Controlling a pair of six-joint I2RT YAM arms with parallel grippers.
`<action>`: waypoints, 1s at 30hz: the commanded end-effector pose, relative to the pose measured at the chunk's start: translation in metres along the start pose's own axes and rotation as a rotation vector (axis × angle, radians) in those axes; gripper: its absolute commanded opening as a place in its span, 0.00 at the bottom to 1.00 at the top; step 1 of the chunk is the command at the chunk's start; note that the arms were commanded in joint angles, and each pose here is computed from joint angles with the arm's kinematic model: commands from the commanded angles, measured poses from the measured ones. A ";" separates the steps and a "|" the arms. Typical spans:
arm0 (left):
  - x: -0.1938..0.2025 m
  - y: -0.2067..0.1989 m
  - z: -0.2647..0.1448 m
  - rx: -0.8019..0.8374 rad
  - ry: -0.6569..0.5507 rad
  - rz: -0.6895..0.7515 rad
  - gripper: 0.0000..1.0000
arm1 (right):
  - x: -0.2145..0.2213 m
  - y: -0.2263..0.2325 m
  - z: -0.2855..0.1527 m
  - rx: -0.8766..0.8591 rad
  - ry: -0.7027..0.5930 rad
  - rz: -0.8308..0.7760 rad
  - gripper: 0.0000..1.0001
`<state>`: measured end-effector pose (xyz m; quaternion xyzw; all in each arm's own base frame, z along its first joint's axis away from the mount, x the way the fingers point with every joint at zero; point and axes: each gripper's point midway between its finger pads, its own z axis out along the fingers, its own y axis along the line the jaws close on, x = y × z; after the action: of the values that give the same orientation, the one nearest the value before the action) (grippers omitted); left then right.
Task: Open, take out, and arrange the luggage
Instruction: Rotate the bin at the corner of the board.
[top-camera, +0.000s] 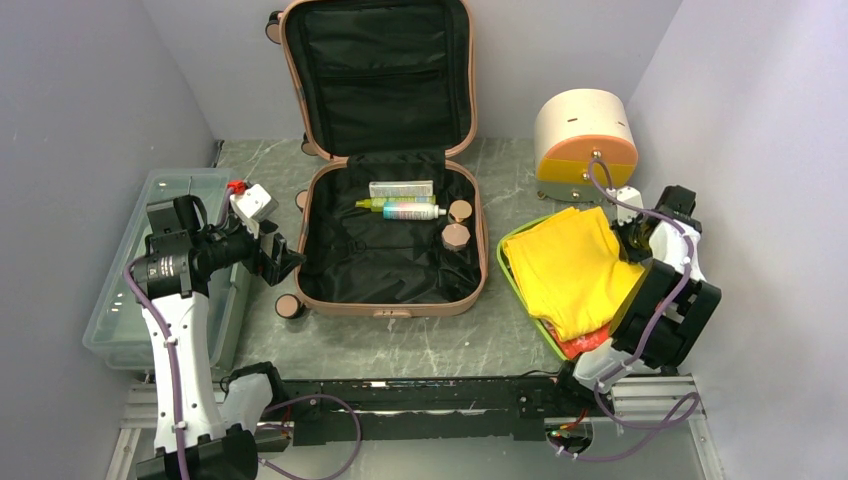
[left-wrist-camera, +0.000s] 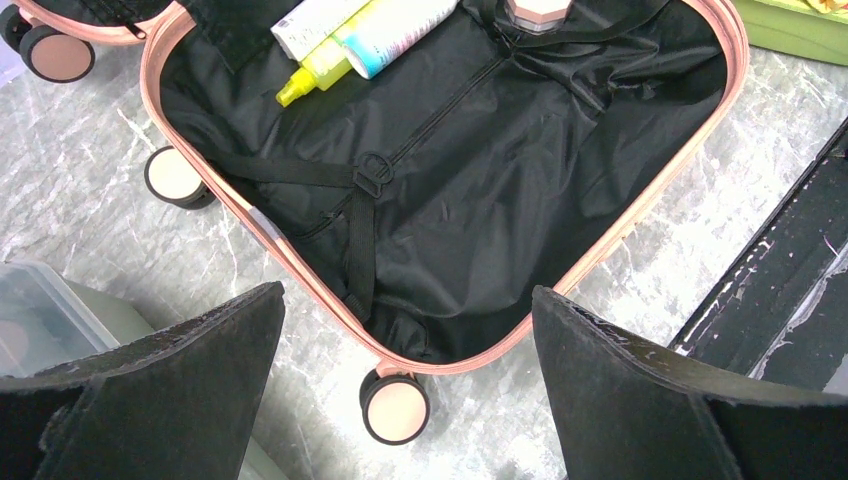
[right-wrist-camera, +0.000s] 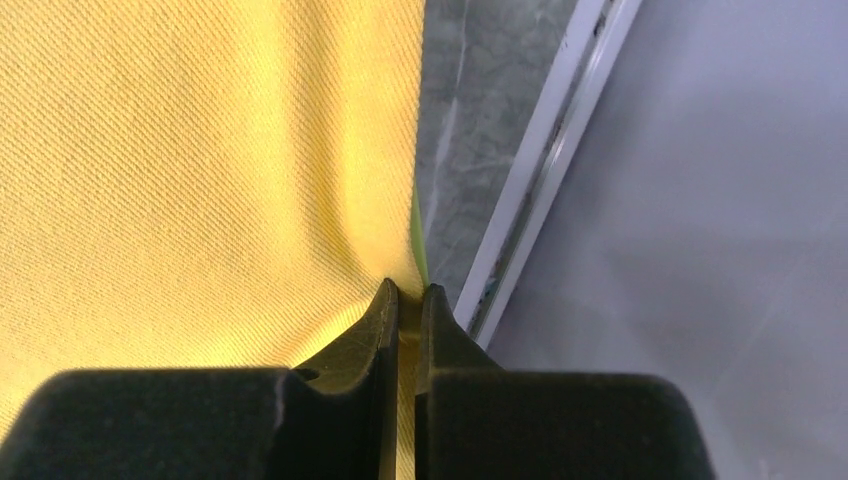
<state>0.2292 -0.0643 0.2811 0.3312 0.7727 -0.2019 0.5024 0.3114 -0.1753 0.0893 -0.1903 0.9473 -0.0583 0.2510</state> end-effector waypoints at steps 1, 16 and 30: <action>-0.009 -0.005 -0.004 0.008 -0.034 0.007 0.99 | 0.020 -0.014 -0.017 0.106 0.033 0.090 0.00; -0.008 -0.010 -0.004 0.014 -0.046 0.023 1.00 | 0.070 -0.051 -0.053 0.271 0.032 0.168 0.00; -0.009 -0.009 -0.005 0.006 -0.047 0.021 0.99 | -0.025 -0.012 -0.146 0.228 -0.322 -0.050 0.51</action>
<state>0.2226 -0.0660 0.2828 0.3341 0.7677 -0.1960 0.5104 0.2481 -0.2133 0.1519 -0.1093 0.9326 -0.1293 0.3187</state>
